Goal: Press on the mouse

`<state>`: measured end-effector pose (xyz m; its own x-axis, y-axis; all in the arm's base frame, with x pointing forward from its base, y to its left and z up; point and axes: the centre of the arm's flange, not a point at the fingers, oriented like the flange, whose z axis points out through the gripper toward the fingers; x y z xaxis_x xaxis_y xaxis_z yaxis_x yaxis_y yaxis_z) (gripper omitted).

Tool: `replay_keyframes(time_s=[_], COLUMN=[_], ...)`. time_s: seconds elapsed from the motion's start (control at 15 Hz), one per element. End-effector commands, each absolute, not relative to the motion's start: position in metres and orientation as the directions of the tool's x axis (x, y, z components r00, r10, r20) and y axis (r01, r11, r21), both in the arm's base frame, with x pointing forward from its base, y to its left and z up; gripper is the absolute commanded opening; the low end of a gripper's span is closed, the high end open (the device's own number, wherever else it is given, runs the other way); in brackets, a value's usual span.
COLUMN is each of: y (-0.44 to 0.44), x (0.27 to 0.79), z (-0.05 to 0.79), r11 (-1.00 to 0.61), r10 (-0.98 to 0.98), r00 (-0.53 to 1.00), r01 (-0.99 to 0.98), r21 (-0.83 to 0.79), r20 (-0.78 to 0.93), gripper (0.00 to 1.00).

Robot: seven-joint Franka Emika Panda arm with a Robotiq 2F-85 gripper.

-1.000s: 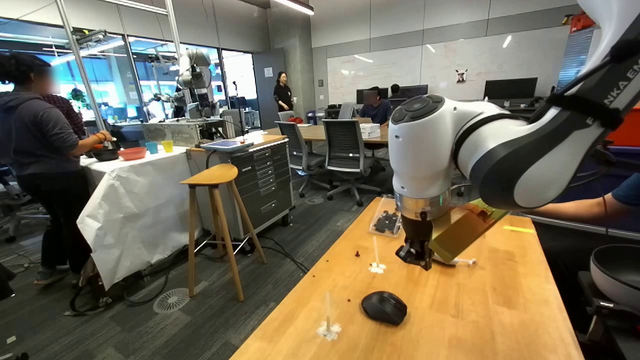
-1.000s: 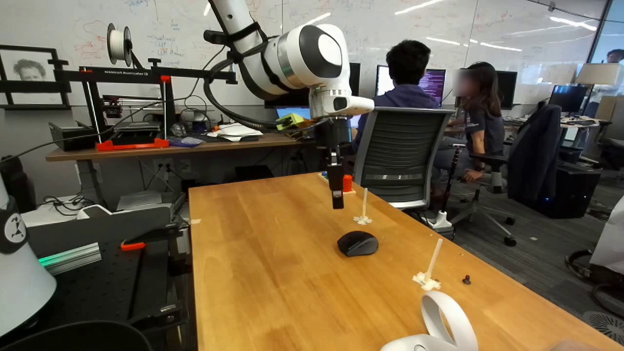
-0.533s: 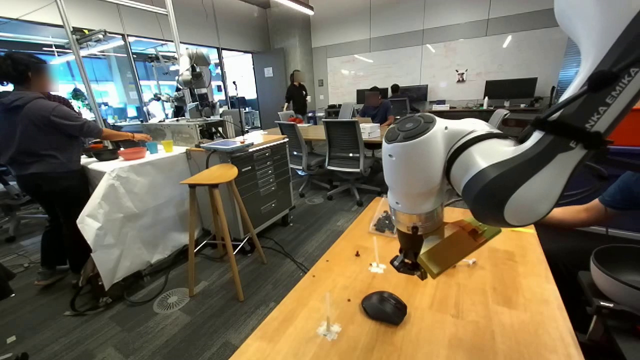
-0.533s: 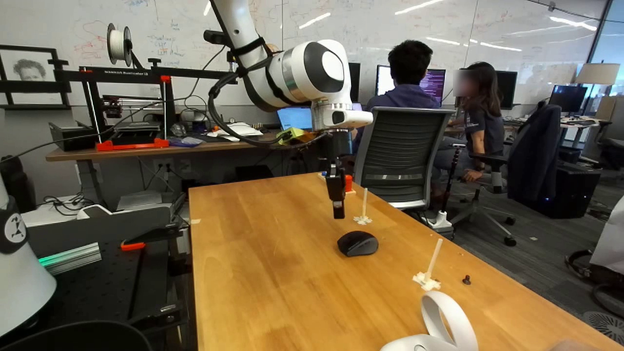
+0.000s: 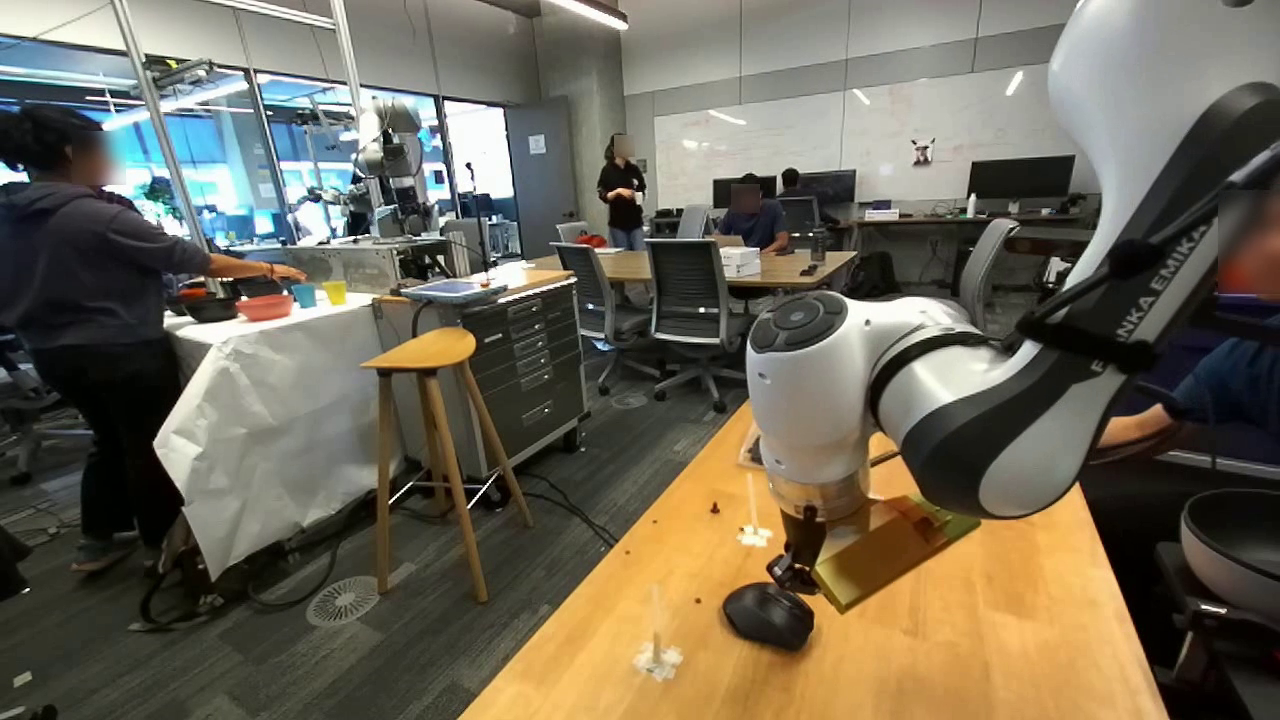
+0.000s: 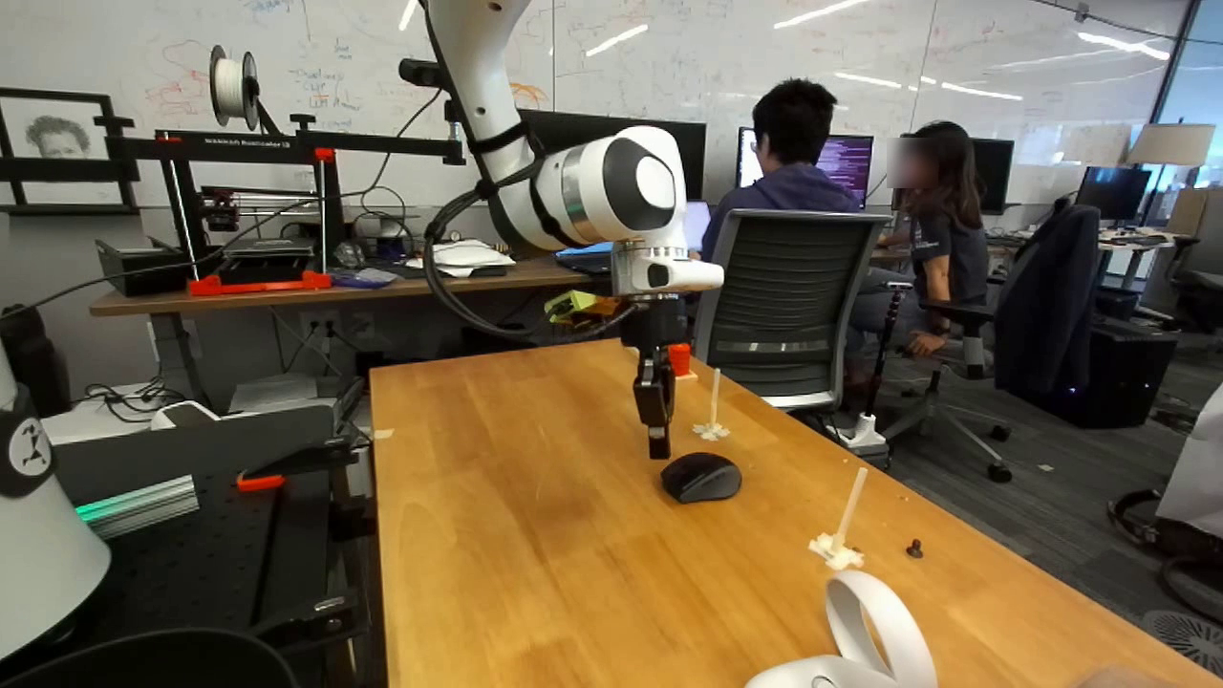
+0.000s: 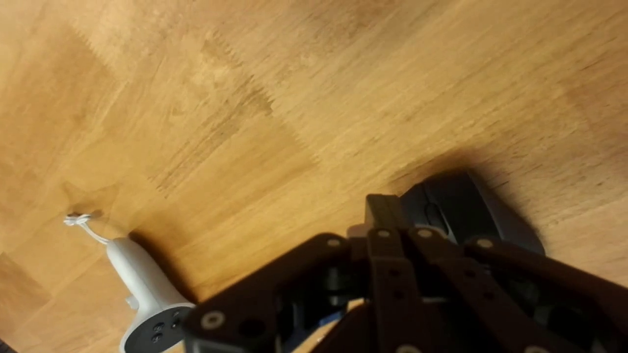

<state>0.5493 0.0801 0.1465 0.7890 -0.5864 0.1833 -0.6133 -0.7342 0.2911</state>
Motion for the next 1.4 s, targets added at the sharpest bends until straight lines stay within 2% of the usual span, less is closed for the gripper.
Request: replay_keyframes(time_s=[0.0,0.8,1.33], y=[0.083,0.09,0.098], x=[0.569,0.596,0.618], z=[0.125,0.103,0.197], r11=[-0.716,-0.696,-0.734], r10=[-0.608,-0.638,-0.651], r00=[0.767,0.741,0.747], r01=[-0.642,-0.672,-0.664], r21=[0.274,0.253,0.143], r20=[0.206,0.211,0.133], gripper=[0.0,0.0,0.0])
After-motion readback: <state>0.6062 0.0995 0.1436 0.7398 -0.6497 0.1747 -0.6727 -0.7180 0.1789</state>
